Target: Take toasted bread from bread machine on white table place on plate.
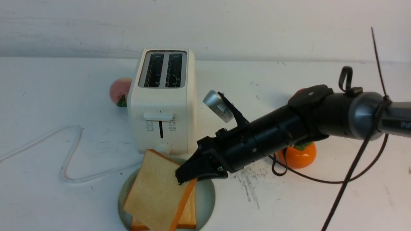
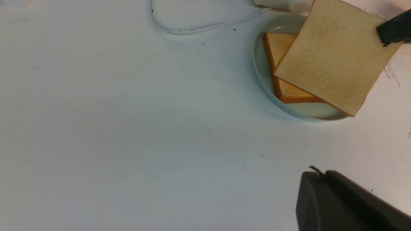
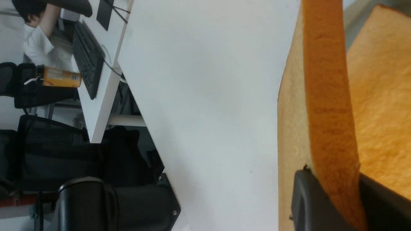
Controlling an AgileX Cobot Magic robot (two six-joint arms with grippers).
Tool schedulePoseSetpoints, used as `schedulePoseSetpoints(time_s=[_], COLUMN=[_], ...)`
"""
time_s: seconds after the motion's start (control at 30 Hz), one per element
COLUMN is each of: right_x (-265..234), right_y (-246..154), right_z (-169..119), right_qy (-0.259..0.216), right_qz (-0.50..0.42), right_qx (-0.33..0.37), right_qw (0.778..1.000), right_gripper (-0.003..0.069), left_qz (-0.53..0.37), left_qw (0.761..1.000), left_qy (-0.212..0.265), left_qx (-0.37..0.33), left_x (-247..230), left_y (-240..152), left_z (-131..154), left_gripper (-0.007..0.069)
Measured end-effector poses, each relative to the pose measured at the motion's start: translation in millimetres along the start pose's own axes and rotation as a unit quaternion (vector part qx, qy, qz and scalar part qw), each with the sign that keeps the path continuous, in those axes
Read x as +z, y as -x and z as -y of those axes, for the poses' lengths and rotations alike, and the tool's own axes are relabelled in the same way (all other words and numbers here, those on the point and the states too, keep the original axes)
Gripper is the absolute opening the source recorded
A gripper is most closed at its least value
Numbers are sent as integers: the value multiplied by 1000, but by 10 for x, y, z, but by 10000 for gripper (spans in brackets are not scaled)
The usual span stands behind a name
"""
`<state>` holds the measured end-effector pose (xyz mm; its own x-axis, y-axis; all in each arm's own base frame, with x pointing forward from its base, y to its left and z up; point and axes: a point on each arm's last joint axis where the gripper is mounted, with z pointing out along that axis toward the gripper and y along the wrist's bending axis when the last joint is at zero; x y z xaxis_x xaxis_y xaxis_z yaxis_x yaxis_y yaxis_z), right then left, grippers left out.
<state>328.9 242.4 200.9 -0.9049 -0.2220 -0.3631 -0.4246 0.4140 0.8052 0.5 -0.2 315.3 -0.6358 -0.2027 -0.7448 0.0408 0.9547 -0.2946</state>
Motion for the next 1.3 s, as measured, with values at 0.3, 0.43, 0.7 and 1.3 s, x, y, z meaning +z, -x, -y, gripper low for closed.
schedulePoseSetpoints(time_s=[0.3,0.43,0.7,1.3], right_x=[55,33,-401,-3142], right_y=[-10,-40,46,-695], right_z=[158,215,342,-1600], right_qy=[-40,-65,-103,-372], right_qz=[-2,-20,-5,323], right_qx=[12,22,55,-121], right_qw=[999,997,993,862], right_gripper=[154,295,556,-5], left_qz=[-2,-2,-2,47], left_qw=[1000,1000,1000,999], left_qy=[1,1,1,-19], left_qx=[0,0,0,0], left_x=[0,0,0,-5], left_y=[-3,-3,-3,86], left_z=[-1,-1,-1,34], left_gripper=[-13,-12,-4,0])
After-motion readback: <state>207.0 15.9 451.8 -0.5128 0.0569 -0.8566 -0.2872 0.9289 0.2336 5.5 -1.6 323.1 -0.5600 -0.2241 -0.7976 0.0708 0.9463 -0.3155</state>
